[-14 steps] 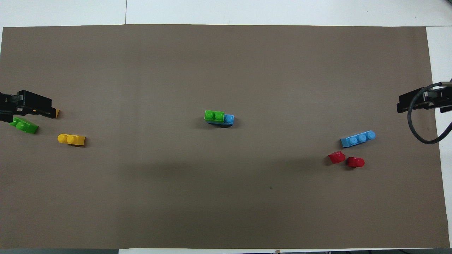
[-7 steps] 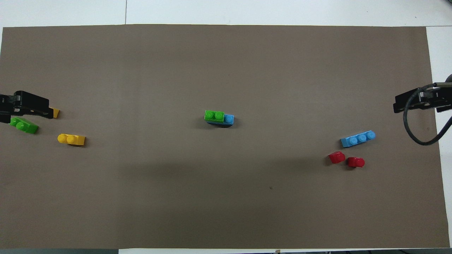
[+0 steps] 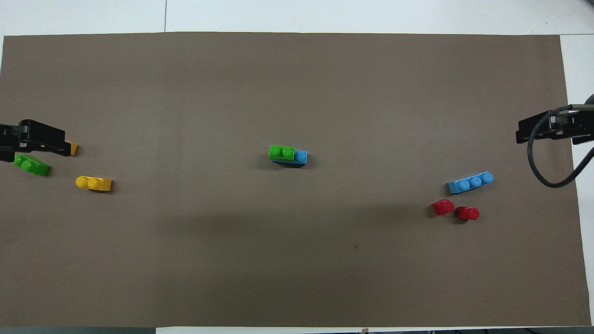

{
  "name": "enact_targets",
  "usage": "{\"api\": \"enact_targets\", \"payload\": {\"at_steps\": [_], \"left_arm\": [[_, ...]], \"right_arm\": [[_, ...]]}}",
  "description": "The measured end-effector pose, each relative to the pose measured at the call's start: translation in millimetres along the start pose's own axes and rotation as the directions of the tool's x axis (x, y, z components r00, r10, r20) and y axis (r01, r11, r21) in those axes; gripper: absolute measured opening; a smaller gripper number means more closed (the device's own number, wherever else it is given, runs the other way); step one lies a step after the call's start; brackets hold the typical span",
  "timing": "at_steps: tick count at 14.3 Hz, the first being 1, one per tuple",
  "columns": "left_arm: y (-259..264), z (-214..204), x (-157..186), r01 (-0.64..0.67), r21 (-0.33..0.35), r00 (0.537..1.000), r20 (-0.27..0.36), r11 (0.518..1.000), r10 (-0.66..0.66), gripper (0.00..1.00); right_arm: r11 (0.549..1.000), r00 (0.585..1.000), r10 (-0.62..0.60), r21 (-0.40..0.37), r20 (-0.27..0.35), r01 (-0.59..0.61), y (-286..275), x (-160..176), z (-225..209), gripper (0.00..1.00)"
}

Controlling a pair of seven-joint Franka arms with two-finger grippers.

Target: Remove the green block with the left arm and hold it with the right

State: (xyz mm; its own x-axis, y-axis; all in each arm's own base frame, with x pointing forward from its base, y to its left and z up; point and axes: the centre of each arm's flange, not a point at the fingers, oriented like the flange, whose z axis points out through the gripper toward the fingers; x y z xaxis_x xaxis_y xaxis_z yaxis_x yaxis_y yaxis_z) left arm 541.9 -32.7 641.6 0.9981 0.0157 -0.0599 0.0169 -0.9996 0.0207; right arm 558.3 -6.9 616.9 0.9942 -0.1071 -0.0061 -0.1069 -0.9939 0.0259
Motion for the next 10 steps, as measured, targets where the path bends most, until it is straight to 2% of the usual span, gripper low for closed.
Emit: {"api": "enact_targets", "payload": {"at_steps": [2,4,7,10], "left_arm": [[-1,0,0,0.001,0.000,1.000,0.001,1.000,-0.001,1.00],[-1,0,0,0.002,0.000,1.000,0.001,1.000,-0.002,1.00],[-1,1,0,0.008,0.000,1.000,0.004,1.000,-0.008,1.00],[0,4,-2,0.064,0.003,0.998,0.023,0.998,-0.064,1.00]], "right_arm": [[0.985,0.986,0.169,0.029,-0.008,-0.169,-12,1,9,1.00],[0.934,0.936,0.351,0.060,0.011,-0.351,-32,1,22,1.00],[0.814,0.820,0.566,0.099,0.080,-0.572,-60,0,49,1.00],[0.681,0.689,0.712,0.103,0.134,-0.725,-84,3,73,1.00]]}}
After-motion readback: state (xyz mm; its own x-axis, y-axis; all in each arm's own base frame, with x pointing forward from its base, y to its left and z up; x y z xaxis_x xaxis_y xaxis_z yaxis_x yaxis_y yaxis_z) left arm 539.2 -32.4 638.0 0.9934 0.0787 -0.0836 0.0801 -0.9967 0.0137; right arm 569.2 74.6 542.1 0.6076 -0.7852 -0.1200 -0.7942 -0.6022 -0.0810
